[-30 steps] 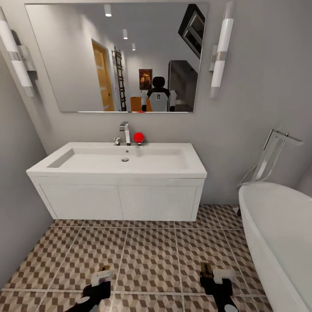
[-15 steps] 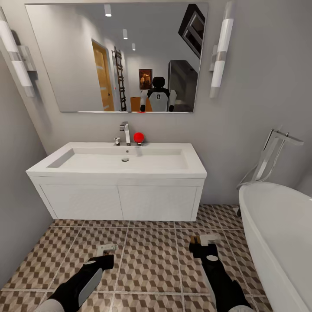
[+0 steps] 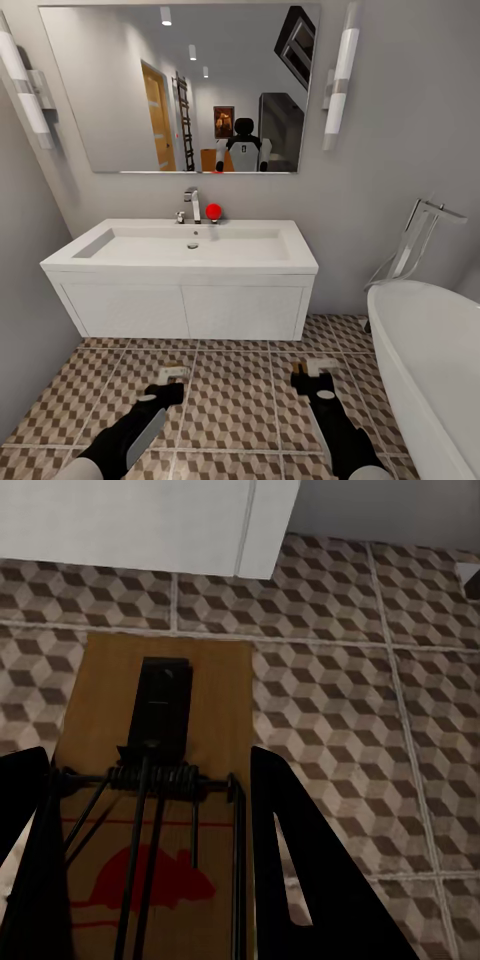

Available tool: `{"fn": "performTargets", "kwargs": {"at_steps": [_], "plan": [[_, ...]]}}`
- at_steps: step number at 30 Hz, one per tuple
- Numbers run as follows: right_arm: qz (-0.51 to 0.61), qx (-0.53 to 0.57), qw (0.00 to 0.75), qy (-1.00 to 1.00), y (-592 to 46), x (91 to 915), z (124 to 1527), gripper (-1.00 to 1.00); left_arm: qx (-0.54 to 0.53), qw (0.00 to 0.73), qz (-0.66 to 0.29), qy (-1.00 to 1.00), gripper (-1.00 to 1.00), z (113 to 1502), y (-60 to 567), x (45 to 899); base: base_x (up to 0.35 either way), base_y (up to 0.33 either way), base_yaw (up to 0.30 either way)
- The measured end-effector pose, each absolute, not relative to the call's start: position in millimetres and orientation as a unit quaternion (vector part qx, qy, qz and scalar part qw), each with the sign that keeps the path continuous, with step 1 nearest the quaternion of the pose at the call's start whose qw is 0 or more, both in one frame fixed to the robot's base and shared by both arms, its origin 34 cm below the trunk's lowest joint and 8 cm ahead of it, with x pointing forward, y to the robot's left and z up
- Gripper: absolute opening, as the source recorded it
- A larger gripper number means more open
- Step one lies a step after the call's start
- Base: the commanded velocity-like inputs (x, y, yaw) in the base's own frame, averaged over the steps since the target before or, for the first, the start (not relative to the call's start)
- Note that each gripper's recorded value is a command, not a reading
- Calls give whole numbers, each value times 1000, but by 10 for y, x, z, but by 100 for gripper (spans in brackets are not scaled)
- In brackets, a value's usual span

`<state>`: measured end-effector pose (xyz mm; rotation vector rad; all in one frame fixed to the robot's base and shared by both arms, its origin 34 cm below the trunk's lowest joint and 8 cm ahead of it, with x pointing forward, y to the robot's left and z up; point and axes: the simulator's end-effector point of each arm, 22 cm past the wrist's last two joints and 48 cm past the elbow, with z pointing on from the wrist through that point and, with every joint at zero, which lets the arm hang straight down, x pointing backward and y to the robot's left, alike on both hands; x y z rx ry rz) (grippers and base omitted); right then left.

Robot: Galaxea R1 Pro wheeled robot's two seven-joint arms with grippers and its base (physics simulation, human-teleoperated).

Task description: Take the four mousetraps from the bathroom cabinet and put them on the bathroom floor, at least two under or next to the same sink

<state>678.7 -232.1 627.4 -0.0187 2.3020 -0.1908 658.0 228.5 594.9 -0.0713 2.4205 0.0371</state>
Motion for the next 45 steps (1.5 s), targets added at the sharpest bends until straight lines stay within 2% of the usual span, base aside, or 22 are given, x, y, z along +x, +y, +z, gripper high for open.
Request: {"fn": "performTargets", "kwargs": {"at_steps": [8, 45], "plan": [[-76, -10, 396, 915, -2333, 6726, 6181, -100, -11, 354, 7, 935, -100, 5961, 2089, 6570, 0, 0, 0], [-69, -34, 395, 915, -2153, 6667, 5674, -100, -6, 391, -12, 920, -100, 5791, 1962, 6735, 0, 0, 0]]}}
